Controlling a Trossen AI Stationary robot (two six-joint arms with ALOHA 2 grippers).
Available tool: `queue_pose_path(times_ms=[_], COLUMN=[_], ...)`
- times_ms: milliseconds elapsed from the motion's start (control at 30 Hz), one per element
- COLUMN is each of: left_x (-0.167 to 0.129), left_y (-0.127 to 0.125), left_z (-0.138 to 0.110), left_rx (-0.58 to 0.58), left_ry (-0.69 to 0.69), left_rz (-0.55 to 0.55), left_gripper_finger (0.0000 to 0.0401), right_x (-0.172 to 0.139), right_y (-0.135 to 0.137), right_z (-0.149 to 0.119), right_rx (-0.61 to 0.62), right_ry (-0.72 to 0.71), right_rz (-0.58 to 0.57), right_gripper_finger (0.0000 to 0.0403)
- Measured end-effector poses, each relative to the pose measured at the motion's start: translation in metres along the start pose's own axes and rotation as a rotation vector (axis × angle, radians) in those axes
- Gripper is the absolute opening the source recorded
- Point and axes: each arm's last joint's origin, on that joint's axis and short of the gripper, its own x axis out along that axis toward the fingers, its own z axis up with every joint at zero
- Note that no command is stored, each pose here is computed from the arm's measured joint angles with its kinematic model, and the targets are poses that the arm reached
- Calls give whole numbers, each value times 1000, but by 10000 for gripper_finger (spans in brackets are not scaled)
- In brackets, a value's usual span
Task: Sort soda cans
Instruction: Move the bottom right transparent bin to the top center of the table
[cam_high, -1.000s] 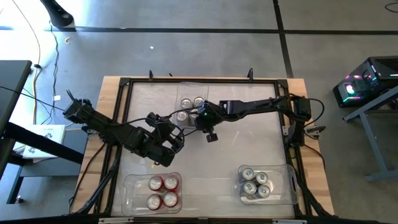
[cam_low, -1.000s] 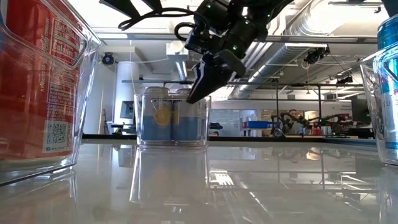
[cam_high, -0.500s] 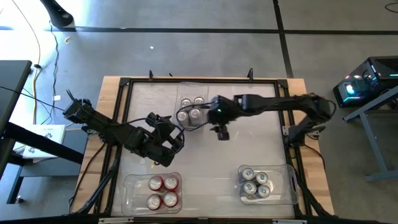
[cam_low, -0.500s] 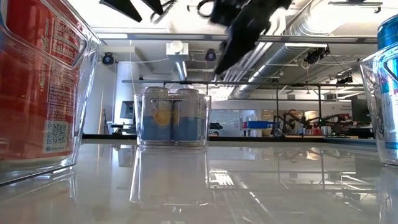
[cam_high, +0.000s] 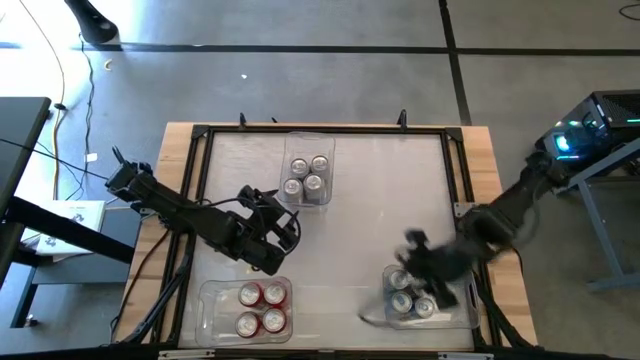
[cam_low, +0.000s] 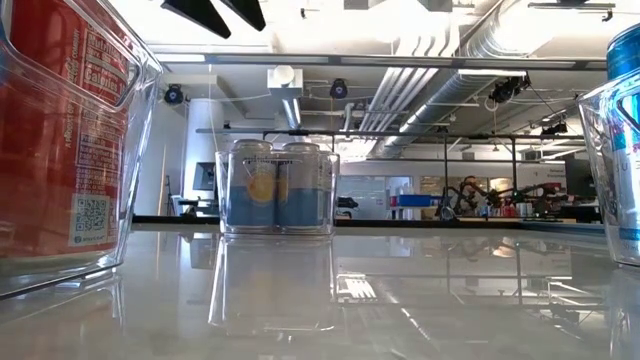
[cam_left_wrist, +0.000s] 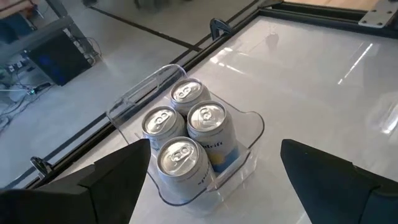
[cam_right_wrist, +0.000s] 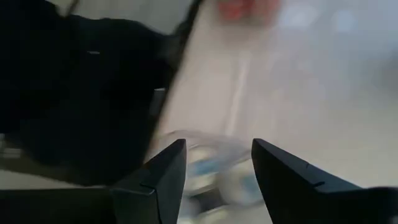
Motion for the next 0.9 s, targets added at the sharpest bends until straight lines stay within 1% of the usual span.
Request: queue_pose_path(times_ms=[100, 200, 267, 367, 467, 600, 733, 833, 900], left_x=[2, 1, 1, 1, 1, 1, 1, 1, 1], left_y=[-2, -2, -2, -2, -2, -2, -2, -2, -2], left_z=[-1, -1, -1, -1, -1, -1, -1, -1, -1], left_rx=[6, 2, 2, 2, -5, -7, -8, -15, -20], left_ry=[-8, -14, -22, -32, -32, -32, -29, -27, -27], left_rz=[10, 13, 19, 25, 25, 25, 23, 21, 21], left_gripper_finger=[355, 355, 355, 355, 355, 355, 355, 355, 355], right_x=[-3, 5, 17, 38, 63, 92, 112, 122, 125], right_y=[40, 78, 101, 125, 134, 138, 139, 138, 136], right_z=[-18, -36, -48, -67, -82, -97, -109, -112, -111], right_rx=[134, 293, 326, 333, 314, 300, 287, 271, 257], right_ry=[32, 100, 152, 234, 311, 404, 525, 551, 555], right_rz=[72, 115, 123, 83, -9, -124, -176, -209, -209], right_gripper_finger=[178, 178, 178, 178, 178, 178, 178, 169, 153])
